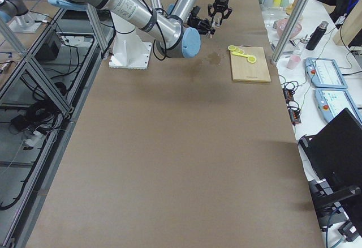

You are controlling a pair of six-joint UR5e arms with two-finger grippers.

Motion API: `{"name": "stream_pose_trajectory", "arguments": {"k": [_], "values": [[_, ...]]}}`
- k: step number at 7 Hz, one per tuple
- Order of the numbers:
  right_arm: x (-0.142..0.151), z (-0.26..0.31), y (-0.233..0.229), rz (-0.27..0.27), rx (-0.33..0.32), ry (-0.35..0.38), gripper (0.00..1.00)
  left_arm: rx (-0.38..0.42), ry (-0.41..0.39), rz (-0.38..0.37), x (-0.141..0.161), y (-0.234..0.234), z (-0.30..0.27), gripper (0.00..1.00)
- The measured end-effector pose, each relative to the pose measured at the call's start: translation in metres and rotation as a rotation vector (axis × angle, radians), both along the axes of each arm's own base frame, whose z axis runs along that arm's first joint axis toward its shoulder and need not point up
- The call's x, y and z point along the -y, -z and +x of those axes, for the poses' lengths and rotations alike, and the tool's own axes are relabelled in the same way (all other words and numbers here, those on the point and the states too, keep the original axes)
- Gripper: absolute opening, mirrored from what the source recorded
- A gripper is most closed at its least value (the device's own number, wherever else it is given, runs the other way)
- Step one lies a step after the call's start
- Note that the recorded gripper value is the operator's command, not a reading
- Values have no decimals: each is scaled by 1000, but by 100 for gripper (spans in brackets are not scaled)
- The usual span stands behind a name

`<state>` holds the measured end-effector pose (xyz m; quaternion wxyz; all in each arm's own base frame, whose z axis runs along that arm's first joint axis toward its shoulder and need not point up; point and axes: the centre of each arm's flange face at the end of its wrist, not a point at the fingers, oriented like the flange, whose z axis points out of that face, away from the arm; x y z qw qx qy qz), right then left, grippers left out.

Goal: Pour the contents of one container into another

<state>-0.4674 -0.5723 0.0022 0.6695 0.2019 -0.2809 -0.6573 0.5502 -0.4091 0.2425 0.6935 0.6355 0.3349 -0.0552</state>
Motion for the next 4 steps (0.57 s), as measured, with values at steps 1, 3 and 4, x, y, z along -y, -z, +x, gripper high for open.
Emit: {"name": "stream_pose_trajectory", "arguments": {"k": [1,3,4], "values": [[-9,1,3,-7,2,8,0,-3,-1,1,0,2,1,0],[-20,6,2,-30,-12,16,0,-2,-1,2,0,4,1,0],[-21,7,-2,-45,-29,19,0,1,-3,1,0,3,2,0]]}}
